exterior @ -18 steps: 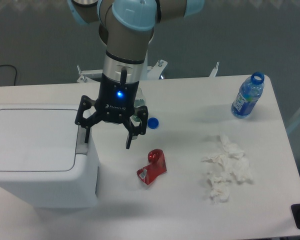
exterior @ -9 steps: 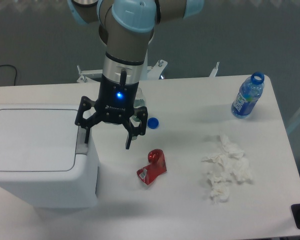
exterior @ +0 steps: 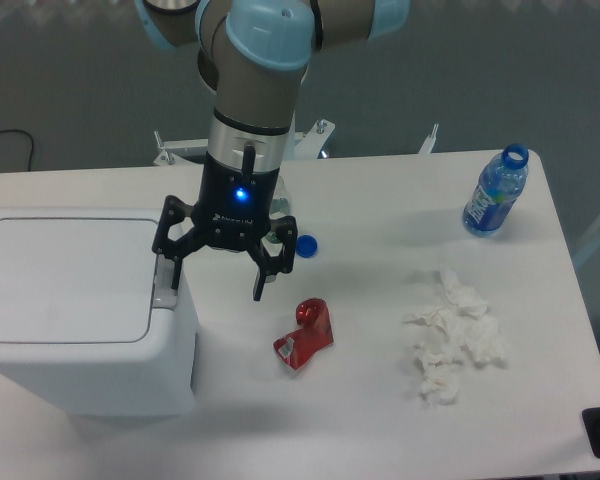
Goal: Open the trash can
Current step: 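Press the gripper against the lid's grey tab to release it, then lift the gripper away as the lid swings open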
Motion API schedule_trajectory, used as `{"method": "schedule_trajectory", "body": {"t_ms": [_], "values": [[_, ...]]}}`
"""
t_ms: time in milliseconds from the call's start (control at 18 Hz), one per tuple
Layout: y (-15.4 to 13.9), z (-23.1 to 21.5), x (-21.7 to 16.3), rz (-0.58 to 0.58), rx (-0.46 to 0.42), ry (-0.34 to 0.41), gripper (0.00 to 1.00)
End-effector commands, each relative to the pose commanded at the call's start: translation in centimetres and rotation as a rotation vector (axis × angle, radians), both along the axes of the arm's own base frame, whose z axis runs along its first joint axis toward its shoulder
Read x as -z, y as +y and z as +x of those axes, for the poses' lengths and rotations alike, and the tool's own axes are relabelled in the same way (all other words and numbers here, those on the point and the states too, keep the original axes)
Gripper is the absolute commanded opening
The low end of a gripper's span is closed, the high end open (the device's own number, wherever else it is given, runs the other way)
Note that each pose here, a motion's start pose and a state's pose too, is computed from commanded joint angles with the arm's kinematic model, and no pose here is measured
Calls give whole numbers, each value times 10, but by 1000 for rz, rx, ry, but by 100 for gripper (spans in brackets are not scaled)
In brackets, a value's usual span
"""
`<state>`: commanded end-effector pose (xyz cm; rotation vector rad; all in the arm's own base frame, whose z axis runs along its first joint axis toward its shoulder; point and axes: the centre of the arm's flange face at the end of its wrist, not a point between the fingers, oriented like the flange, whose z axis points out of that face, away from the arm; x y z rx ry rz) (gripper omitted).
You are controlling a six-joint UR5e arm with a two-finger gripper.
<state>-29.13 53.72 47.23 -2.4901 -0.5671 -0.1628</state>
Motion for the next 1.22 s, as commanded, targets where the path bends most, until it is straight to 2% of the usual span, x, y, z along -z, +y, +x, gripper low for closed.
{"method": "schedule_trajectory", "body": {"t_ms": [833, 1056, 1222], "values": [[-5, -9, -6, 9, -16, 10, 100], [-27, -31, -32, 43, -52, 57, 100], [-36, -47, -45, 48, -20, 133, 100]]}}
